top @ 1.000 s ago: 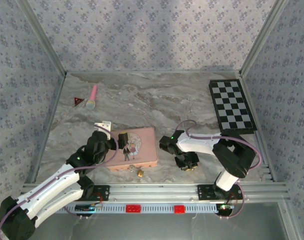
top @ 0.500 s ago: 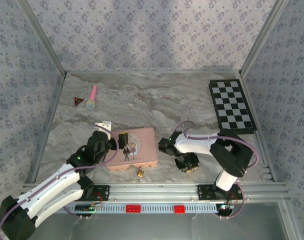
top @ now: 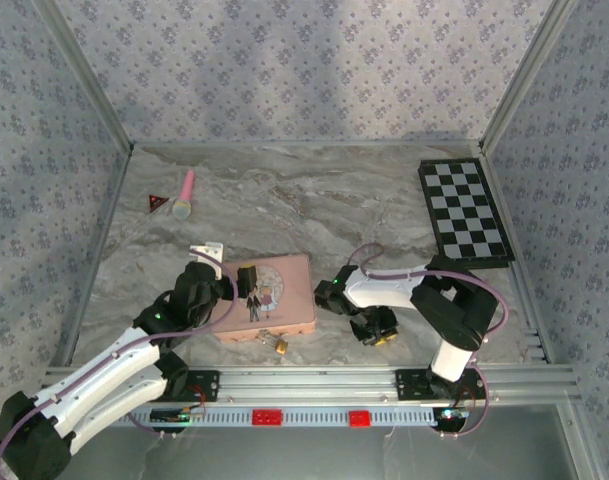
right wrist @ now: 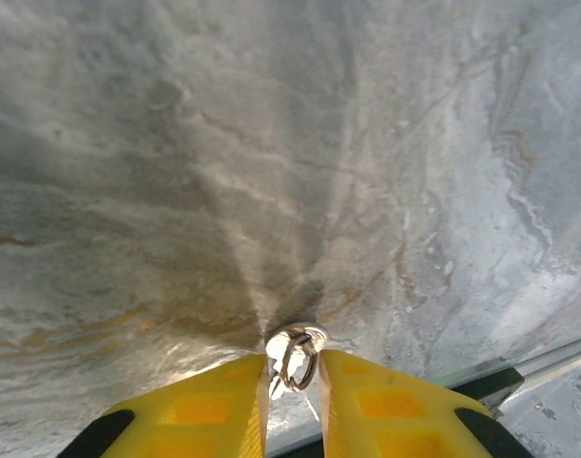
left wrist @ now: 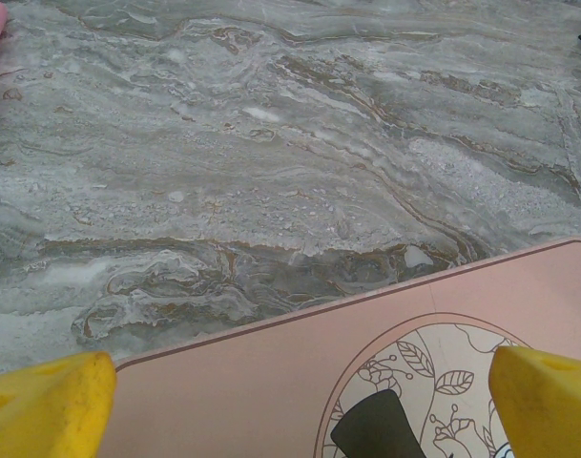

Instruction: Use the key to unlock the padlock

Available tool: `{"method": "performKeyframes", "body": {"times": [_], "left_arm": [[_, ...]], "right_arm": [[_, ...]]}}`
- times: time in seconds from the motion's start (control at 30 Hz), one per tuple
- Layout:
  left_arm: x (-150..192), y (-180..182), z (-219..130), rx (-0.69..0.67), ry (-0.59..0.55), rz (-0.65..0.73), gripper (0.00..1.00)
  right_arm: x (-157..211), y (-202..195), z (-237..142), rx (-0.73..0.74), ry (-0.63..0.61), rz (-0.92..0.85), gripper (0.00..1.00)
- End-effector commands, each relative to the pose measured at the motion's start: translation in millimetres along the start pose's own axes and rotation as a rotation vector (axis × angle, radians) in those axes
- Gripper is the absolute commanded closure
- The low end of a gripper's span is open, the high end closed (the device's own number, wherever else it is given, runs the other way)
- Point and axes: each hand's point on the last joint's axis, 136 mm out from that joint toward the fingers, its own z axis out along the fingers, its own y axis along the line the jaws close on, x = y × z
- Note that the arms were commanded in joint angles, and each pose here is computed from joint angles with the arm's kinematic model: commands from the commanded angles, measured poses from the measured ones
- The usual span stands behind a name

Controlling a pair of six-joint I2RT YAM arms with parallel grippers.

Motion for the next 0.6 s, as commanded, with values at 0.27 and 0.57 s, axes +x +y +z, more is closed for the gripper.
{"method": "performKeyframes", "body": {"times": [0.27,0.57], "left_arm": [[-20.1,-6.9,-5.4,0.02,-0.051,-0.021,0.0],[-21.1,-6.9,-6.4,0.022,-0.056,-0.025,0.0]], "right_arm": [[1.1,-12.0,-0.3,0.083,0.006,0.033,0.78],[-1.4,-12.6,-0.4,0.101,0.01,0.031,0.79]]}}
